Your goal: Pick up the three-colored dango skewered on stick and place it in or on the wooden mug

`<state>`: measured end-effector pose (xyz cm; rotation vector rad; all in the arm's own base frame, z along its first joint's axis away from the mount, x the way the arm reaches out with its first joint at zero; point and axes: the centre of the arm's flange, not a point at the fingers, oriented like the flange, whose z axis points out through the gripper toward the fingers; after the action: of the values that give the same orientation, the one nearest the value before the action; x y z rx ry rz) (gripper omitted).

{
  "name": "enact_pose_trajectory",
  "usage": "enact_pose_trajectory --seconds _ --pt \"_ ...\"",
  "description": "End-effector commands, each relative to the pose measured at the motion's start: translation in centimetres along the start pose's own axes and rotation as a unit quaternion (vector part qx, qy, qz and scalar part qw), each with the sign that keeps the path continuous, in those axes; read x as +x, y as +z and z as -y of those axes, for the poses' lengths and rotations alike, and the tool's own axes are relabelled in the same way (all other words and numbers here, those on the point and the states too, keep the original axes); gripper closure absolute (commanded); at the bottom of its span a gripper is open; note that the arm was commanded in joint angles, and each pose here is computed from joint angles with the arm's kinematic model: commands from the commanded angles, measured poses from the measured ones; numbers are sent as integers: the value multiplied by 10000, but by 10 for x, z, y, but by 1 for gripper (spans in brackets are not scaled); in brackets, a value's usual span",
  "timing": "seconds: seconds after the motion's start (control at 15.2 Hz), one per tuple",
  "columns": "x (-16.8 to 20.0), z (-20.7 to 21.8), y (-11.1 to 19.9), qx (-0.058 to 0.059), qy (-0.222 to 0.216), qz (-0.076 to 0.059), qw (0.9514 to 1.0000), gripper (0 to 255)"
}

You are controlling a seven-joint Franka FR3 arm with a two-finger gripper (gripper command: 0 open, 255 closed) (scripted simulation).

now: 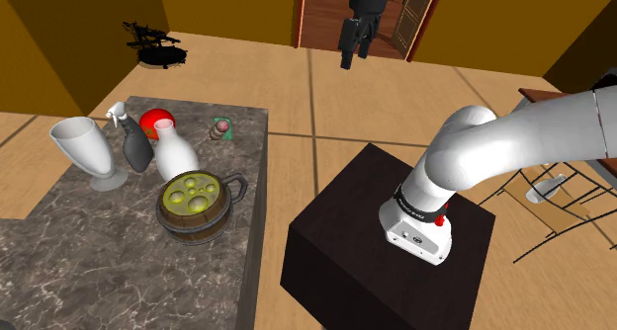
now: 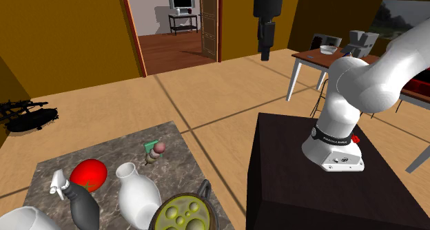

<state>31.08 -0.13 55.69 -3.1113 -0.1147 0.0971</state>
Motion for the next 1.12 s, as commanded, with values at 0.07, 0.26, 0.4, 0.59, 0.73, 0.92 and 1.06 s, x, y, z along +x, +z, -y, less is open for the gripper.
enact_pose_trajectory --seconds 0.07,0.26,0.4,0.59,0.73,0.92,1.06 --pt "9 3 9 -2 2 -27 10000 0" --pt "35 14 34 -8 7 -107 9999 0" --pt "52 21 51 -12 10 -161 9999 0" --pt "79 31 75 -17 15 -242 9997 0" --pt "97 38 92 -21 18 -296 9996 0" --pt "125 48 116 -27 23 -376 9993 0" --pt "143 55 131 -31 27 -430 9991 0"
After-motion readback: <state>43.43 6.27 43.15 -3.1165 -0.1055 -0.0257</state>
